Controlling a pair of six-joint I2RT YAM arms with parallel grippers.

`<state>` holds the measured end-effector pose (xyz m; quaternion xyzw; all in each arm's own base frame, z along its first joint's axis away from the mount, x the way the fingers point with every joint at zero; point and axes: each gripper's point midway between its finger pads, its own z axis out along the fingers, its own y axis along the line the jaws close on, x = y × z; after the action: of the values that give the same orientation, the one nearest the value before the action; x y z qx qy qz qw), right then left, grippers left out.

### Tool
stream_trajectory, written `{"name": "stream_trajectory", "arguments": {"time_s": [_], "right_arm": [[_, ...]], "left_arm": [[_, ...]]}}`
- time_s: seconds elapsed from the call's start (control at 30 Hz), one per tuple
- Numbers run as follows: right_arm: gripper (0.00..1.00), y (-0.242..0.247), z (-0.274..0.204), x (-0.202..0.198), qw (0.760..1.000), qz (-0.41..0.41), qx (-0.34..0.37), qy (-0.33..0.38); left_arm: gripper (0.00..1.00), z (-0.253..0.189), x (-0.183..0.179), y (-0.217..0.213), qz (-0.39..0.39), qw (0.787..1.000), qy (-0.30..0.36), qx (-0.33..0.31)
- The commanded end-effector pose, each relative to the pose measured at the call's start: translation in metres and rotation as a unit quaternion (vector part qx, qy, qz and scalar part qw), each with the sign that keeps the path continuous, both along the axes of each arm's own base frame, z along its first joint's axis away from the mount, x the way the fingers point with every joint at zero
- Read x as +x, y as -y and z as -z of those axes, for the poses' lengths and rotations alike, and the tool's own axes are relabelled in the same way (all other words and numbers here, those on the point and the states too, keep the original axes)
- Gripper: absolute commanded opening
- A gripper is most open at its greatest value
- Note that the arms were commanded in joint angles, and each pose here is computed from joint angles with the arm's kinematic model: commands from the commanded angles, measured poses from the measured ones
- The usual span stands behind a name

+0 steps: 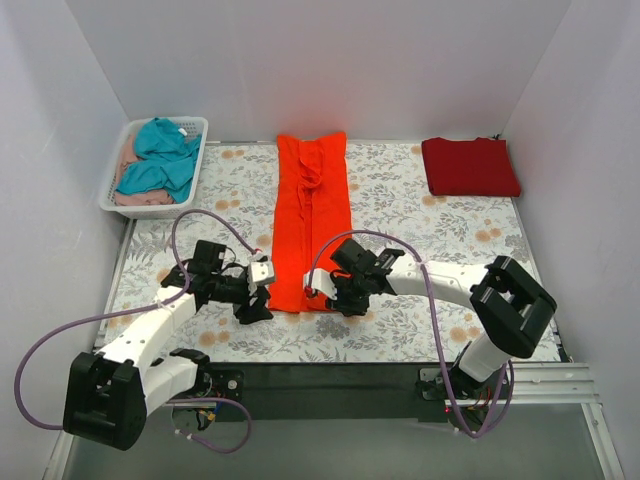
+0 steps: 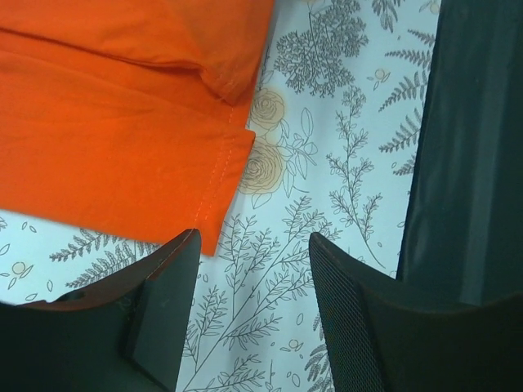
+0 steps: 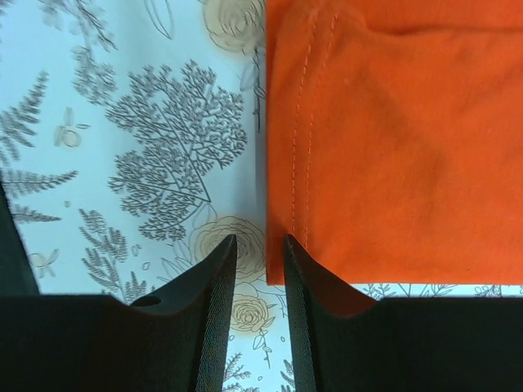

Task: Fold and stack the t-shirts
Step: Fold the tshirt

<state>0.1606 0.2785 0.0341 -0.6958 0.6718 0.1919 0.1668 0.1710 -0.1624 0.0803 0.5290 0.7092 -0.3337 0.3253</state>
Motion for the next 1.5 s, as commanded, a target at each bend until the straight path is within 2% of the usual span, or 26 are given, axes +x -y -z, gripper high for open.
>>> {"name": "stream_trajectory", "arguments": {"time_s": [0.0, 0.27, 0.47, 0.57, 0.77, 0.83, 0.87, 0.93, 1.03, 1.27, 1.33, 1.47], "right_arm": [[0.36, -0.001, 0.009, 0.021, 0.998, 0.017, -0.006, 0.061], [0.35, 0.020, 0.037, -0.006, 0.999, -0.003, -0.036, 0.030], [0.35, 0.031, 0.051, -0.013, 0.998, -0.001, -0.054, 0.017], [0.29, 0.033, 0.056, -0.016, 0.998, 0.000, -0.061, 0.011], [0.11, 0.039, 0.064, -0.023, 0.997, -0.002, -0.074, 0.001], [0.02, 0.041, 0.065, -0.026, 0.997, -0.003, -0.076, -0.002], [0.01, 0.042, 0.065, -0.027, 0.997, -0.004, -0.078, -0.004], [0.01, 0.043, 0.064, -0.031, 0.997, -0.007, -0.082, -0.010], [0.01, 0.041, 0.056, -0.036, 0.997, -0.014, -0.070, -0.014], [0.01, 0.036, 0.026, -0.051, 0.999, -0.038, -0.022, -0.019], [0.01, 0.035, 0.016, -0.056, 0.999, -0.045, -0.015, -0.024], [0.01, 0.033, 0.005, -0.049, 0.999, -0.051, -0.009, -0.008]], "left_arm": [[0.54, 0.003, 0.017, 0.003, 0.017, 0.997, 0.080, 0.015], [0.54, 0.023, 0.019, 0.008, 0.046, 0.993, 0.100, 0.044], [0.51, 0.050, 0.017, 0.001, 0.046, 0.989, 0.104, 0.092], [0.51, 0.060, 0.022, -0.005, 0.032, 0.986, 0.113, 0.117], [0.48, 0.074, 0.020, -0.009, 0.032, 0.983, 0.111, 0.144], [0.42, 0.078, 0.018, -0.011, 0.035, 0.982, 0.108, 0.152], [0.37, 0.080, 0.016, -0.012, 0.038, 0.981, 0.106, 0.158], [0.20, 0.082, 0.014, -0.014, 0.035, 0.981, 0.100, 0.163], [0.02, 0.080, 0.010, -0.014, 0.038, 0.982, 0.090, 0.162], [0.00, 0.049, -0.024, -0.005, 0.096, 0.986, 0.064, 0.118], [0.00, 0.028, -0.026, 0.006, 0.091, 0.991, 0.055, 0.086], [0.00, 0.007, -0.024, 0.014, 0.066, 0.995, 0.017, 0.069]]}}
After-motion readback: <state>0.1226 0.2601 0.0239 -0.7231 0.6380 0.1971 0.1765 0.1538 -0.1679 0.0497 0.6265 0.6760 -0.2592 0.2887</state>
